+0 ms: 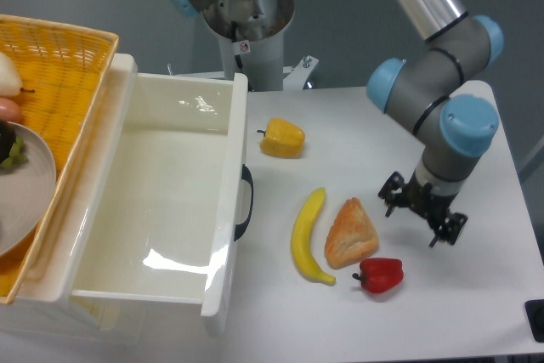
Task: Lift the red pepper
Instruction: 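Move the open gripper down toward the red bell pepper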
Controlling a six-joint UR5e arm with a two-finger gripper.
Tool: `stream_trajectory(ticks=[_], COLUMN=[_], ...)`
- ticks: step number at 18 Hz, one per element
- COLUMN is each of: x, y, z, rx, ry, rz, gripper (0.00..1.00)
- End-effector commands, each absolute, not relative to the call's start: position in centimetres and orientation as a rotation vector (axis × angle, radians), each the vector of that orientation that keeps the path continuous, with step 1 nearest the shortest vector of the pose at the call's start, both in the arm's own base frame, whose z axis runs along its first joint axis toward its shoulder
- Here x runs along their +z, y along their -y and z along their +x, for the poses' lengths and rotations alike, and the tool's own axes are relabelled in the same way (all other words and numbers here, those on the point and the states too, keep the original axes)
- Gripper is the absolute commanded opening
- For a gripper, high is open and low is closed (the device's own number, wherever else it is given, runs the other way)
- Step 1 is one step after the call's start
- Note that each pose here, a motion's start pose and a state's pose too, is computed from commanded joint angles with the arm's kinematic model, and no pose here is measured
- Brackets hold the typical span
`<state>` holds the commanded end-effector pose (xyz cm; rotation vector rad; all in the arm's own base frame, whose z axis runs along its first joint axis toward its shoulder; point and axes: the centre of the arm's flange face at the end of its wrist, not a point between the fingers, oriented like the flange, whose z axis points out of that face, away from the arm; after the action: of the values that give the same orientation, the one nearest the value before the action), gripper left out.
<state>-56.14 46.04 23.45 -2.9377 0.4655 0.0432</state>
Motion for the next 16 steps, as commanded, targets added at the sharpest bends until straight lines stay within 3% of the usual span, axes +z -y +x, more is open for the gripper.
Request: stream_trajectory(ticks=[9, 16], x=[23.4, 22.1], y=[-47.2, -48.9], z=[-57.3, -55.6], rx=[0.155, 0.136], ry=[-0.614, -0.68], rz=[-2.917, -2.933], gripper=[1.0, 1.0])
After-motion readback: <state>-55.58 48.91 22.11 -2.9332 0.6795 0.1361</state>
